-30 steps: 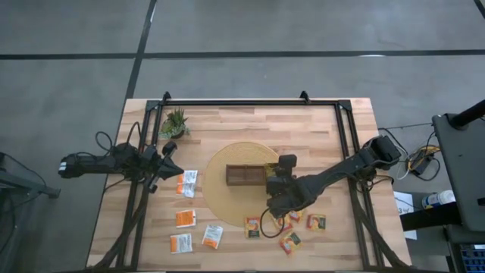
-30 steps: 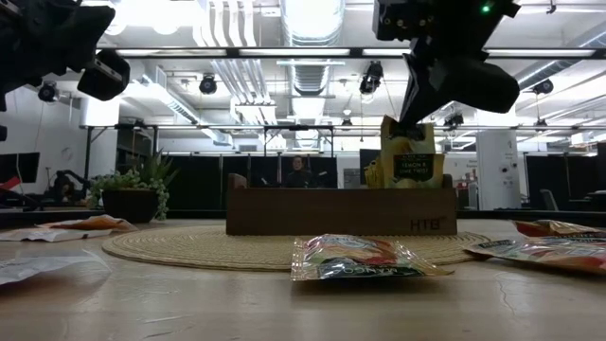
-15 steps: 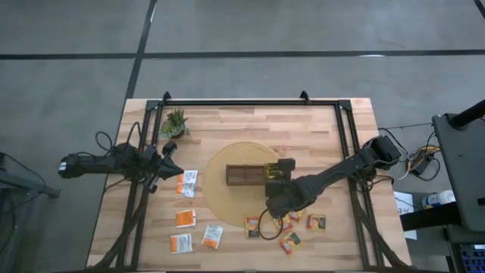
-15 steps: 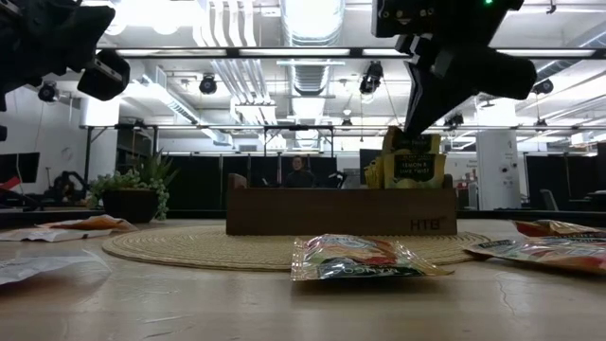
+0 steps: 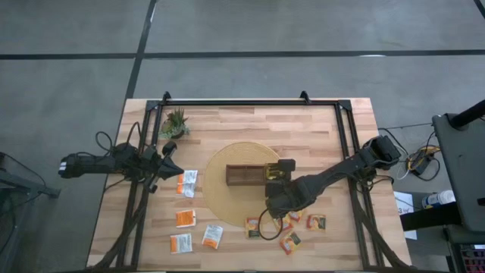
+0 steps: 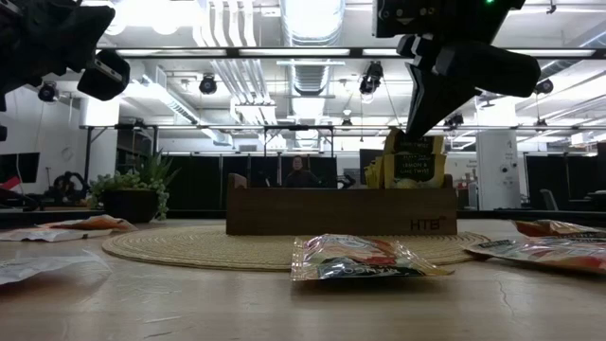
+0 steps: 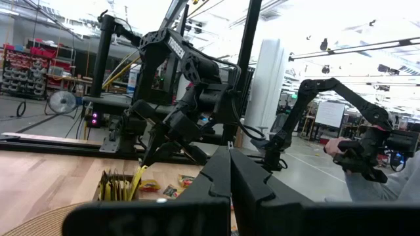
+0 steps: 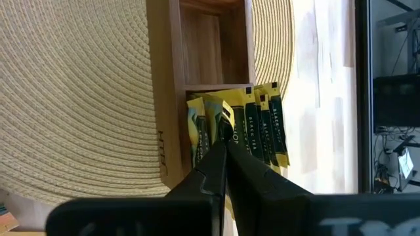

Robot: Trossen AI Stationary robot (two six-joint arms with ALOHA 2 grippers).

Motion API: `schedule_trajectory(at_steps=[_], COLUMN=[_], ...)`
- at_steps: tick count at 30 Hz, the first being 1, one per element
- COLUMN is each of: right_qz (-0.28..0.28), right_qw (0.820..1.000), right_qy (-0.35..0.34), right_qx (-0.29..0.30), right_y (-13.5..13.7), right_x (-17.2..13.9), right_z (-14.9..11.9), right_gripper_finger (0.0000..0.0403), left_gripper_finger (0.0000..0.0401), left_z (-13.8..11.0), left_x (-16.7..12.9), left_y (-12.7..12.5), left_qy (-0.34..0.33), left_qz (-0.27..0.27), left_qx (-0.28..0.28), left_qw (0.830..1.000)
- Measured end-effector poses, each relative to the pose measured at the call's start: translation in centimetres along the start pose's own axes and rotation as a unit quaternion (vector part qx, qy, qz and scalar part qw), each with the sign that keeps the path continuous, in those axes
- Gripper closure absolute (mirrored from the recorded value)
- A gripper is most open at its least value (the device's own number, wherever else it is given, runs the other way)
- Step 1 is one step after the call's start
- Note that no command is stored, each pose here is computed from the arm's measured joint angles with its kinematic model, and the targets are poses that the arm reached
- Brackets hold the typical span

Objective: Pick & Place Tea
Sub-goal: Put the yellow tea bag into the right of the wooden organizer

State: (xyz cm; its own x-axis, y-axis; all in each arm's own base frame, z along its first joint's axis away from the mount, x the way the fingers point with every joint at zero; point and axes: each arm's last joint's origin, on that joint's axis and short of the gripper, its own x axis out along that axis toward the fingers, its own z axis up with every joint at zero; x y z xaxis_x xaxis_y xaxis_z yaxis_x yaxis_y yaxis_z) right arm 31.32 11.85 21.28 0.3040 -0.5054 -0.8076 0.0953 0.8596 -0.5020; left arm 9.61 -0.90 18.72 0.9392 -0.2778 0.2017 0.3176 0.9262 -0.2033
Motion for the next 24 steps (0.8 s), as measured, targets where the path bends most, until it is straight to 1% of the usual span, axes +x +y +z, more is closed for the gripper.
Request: schedule_trajectory(at_steps=[5, 8, 14, 19, 24], right_qz=[0.0, 0.001, 0.002, 0.002, 0.003], right_qw=[1.0, 1.0, 1.0, 1.0, 1.0], right_qy=[0.0, -0.004, -0.007, -0.009, -0.011], right_qx=[0.001, 0.007, 0.018, 0.015, 0.008], right_y=[-0.02, -0.13, -0.19, -0.22, -0.32], right_x=[-0.03, -0.18, -0.26, -0.32, -0.44], right_z=[0.0, 0.02, 0.06, 0.08, 0.09], right_gripper_finger=[0.0394, 0.0384, 0.033, 0.0285, 0.0263], left_gripper_finger=[0.0401, 0.0401, 0.0401, 0.0401, 0.0401], left_z=[-0.01, -0.01, -0.01, 0.0, -0.01], left_x=[0.0, 0.0, 0.0, 0.0, 0.0], left_y=[0.0, 0.01, 0.01, 0.0, 0.01], left_qy=[0.0, 0.0, 0.0, 0.0, 0.0], left_qz=[0.0, 0.0, 0.0, 0.0, 0.0], left_qx=[0.0, 0.0, 0.0, 0.0, 0.0], left_qw=[1.0, 1.0, 1.0, 1.0, 1.0])
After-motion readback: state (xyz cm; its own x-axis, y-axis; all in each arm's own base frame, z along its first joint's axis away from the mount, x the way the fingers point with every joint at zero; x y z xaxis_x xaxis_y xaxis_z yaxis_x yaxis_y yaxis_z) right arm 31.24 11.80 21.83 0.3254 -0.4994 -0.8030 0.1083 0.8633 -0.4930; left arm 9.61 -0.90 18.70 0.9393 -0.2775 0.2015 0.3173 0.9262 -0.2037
